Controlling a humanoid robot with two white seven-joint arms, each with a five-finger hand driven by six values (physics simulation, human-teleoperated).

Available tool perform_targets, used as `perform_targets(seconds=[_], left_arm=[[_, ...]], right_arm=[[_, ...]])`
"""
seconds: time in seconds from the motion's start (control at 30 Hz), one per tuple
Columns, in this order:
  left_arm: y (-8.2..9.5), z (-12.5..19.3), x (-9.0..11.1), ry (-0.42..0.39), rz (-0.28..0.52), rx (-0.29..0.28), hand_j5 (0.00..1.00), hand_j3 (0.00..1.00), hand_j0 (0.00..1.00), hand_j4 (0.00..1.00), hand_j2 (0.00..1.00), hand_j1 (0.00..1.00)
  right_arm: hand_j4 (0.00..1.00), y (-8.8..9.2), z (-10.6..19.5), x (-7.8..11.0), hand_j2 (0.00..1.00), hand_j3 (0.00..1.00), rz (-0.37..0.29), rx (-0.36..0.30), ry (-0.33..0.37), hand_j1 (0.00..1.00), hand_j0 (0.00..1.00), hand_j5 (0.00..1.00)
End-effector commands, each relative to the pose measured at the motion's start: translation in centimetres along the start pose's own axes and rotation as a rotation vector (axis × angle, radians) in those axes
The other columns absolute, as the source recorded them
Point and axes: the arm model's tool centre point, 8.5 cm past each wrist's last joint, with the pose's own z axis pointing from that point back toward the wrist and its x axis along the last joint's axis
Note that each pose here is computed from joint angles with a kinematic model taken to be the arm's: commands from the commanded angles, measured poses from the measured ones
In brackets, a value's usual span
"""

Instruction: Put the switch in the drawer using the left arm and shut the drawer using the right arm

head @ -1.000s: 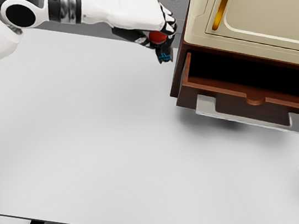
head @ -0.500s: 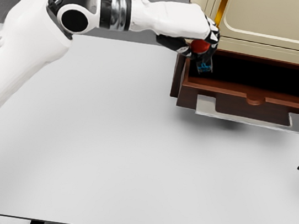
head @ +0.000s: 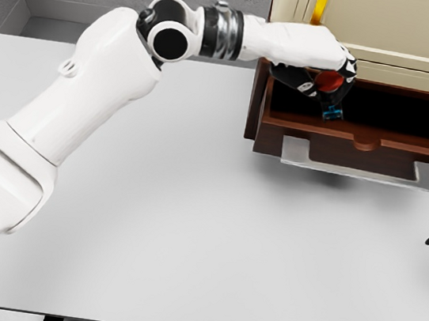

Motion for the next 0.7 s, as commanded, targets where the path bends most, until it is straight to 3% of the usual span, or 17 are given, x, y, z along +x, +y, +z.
perform_targets(seconds=[0.0, 0.27, 0.37, 0.43, 0.63, 0.67], left_arm=[[-0.44, -0.72, -0.43, 0.008, 0.043, 0.005, 0.36, 0.36, 0.36, 0.36, 0.36, 0.36], [-0.81, -0.73, -0.73, 0.022, 0.039, -0.01, 0.37, 0.37, 0.37, 0.37, 0.37, 0.37], [-0.81, -0.73, -0.73, 0.022, 0.039, -0.01, 0.41, 0.41, 0.41, 0.41, 0.41, 0.41], [-0.81, -0.73, -0.73, 0.022, 0.039, -0.01, 0.47, 0.47, 0.47, 0.47, 0.47, 0.47], [-0.54, -0.65, -0.75, 0.023, 0.038, -0.004, 0.78, 0.78, 0.78, 0.78, 0.78, 0.78], [-0.53, -0.65, -0.74, 0.022, 0.039, -0.003, 0.79, 0.79, 0.79, 0.79, 0.79, 0.79]], right_arm=[[0.54, -0.15, 0.03, 0.01, 0.54, 0.54, -0.003, -0.007, 0.0, 0.54, 0.54, 0.54], [0.53, -0.15, 0.06, 0.0, 0.53, 0.53, -0.003, -0.007, 0.001, 0.53, 0.53, 0.53], [0.53, -0.14, 0.06, -0.01, 0.53, 0.53, -0.002, -0.006, 0.001, 0.53, 0.53, 0.53], [0.53, -0.19, 0.08, -0.01, 0.53, 0.53, -0.002, -0.007, 0.002, 0.53, 0.53, 0.53], [0.57, -0.22, 0.07, -0.01, 0.57, 0.57, 0.0, -0.007, 0.002, 0.57, 0.57, 0.57], [0.57, -0.23, 0.07, 0.0, 0.57, 0.57, -0.001, -0.008, 0.001, 0.57, 0.57, 0.57]])
